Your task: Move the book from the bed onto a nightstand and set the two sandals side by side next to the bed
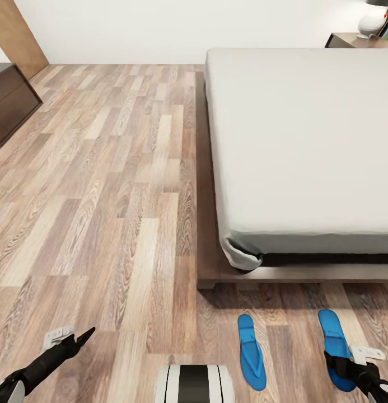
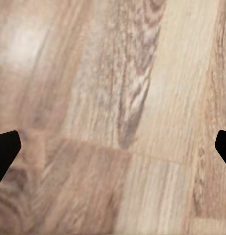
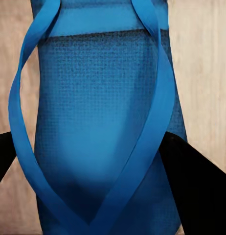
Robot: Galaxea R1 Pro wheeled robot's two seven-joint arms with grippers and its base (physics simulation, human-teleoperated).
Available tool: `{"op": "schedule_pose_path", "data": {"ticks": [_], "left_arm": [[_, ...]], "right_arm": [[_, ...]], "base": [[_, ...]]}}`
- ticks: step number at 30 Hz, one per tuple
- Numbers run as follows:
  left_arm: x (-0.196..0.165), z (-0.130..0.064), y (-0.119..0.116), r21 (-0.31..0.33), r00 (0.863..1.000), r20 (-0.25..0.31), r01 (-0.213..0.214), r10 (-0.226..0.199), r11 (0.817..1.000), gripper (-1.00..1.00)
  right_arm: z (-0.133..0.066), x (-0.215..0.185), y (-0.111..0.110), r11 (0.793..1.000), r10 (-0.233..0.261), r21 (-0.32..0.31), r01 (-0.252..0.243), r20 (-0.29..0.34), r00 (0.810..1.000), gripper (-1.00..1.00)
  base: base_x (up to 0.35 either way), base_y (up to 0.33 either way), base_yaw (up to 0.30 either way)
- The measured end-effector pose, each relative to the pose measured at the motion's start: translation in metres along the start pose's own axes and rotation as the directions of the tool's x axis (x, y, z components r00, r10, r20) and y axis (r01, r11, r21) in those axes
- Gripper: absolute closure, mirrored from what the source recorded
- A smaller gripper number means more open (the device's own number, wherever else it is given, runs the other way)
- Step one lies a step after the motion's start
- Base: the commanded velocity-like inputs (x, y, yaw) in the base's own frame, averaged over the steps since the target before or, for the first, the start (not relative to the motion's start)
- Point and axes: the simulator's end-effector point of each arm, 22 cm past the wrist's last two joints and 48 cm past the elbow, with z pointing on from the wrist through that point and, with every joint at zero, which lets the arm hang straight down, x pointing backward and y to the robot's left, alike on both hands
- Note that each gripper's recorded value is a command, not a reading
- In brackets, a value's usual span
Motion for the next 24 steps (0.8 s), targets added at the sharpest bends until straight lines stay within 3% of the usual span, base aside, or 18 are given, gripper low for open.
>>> {"op": "schedule_pose_path", "data": {"ticks": [17, 24], "left_arm": [[0.0000, 0.0002, -0.0003, 0.001, 1.000, -0.001, -0.001, 0.001, 1.000, -1.00], [0.0006, 0.0003, -0.0002, -0.001, 1.000, 0.000, 0.002, -0.002, 1.000, -1.00]], "right_arm": [[0.0000, 0.0000, 0.0000, 1.000, 0.000, 0.000, 0.000, 0.000, 1.000, 1.00], [-0.0001, -0.0002, -0.0002, 1.000, 0.000, 0.000, 0.000, 0.001, 1.000, 1.00]], "base": [[0.020, 0.310, 0.000], [0.000, 0.060, 0.000]]}}
